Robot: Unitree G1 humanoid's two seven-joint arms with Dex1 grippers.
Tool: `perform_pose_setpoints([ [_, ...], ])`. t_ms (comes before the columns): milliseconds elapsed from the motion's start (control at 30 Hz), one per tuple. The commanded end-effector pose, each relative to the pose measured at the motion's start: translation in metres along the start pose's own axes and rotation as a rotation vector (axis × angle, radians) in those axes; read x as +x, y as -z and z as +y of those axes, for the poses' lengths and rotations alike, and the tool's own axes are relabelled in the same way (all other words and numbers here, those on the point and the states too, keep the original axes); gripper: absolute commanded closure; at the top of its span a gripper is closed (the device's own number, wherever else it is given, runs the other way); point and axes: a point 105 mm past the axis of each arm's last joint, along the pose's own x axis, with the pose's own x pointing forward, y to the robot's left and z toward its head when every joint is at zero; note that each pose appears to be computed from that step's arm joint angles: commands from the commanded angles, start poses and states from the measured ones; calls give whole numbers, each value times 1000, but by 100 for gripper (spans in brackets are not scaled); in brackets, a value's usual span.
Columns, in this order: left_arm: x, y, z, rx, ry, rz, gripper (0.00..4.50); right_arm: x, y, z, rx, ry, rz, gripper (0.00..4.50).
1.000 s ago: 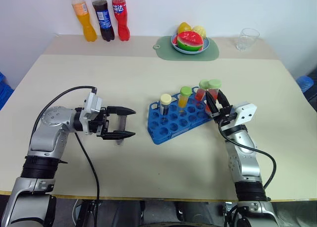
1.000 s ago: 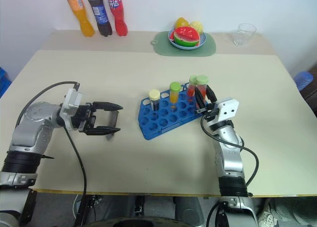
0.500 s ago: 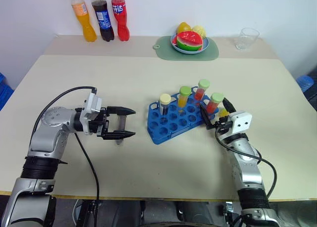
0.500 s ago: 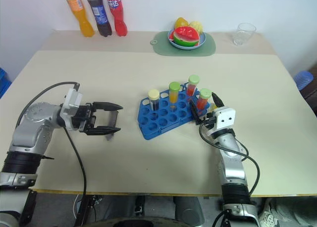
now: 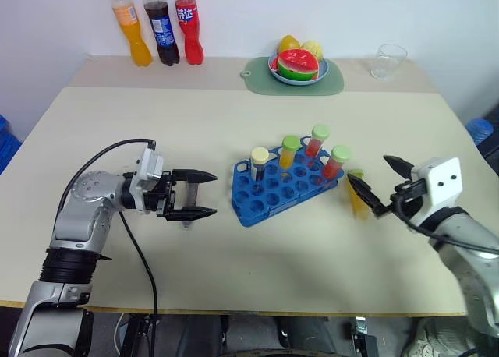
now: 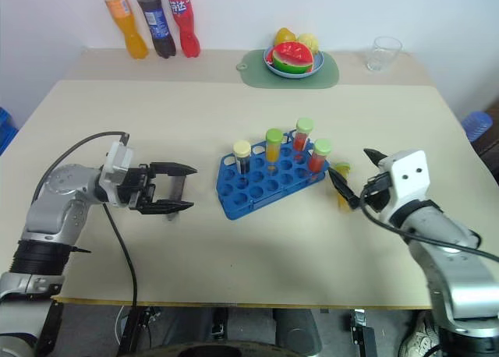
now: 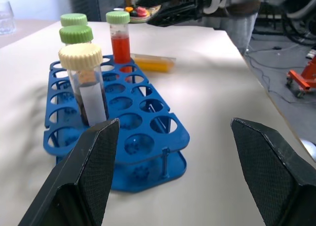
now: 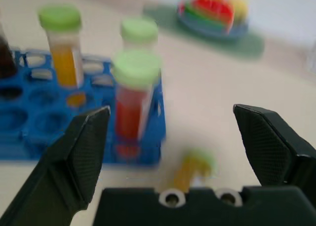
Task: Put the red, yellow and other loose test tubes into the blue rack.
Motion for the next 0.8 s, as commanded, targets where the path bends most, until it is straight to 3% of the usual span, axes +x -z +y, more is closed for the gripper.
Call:
perform_pose_setpoints([
  [33, 3, -4, 1, 28, 13, -5, 79, -1, 7, -13, 134, -7, 181, 9],
  [200, 5, -4, 1, 23, 26, -8, 79, 14, 17, -28, 265, 22, 373, 9],
  [767, 2, -7, -9, 27, 114, 35, 79, 61, 42, -33, 224, -4, 566, 9],
  [800, 2, -6, -10, 25, 114, 35, 79, 63, 43, -32, 211, -12, 577, 32],
])
